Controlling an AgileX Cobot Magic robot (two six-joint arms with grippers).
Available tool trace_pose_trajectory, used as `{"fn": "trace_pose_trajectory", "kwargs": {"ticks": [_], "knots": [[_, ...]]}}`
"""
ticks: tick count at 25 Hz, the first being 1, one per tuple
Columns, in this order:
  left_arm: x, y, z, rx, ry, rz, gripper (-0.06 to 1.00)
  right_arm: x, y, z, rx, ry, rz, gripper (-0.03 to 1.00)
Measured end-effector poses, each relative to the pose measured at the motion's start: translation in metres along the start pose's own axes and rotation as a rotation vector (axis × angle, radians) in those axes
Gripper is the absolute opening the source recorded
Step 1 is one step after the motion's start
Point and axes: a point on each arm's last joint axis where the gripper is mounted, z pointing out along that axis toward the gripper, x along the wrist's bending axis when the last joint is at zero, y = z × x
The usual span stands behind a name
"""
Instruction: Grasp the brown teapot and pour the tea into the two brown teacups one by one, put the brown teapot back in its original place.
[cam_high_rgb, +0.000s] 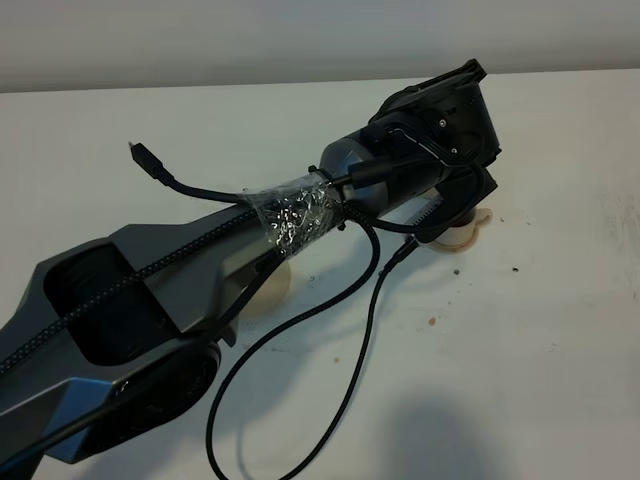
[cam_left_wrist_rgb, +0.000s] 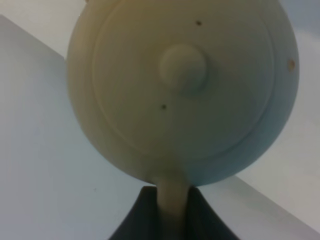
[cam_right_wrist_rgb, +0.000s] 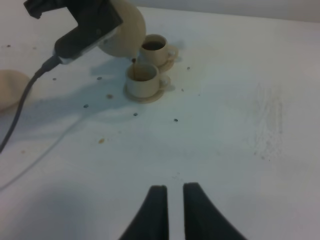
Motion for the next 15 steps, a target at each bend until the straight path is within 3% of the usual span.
{"fn": "trace_pose_trajectory", "kwargs": {"ticks": [15], "knots": [[0.0054,0.0025,-0.0072,0.069,0.042,0.043,0.08,0.0000,0.0000,0.0000,0.000,0.000,0.000,0.09]]}}
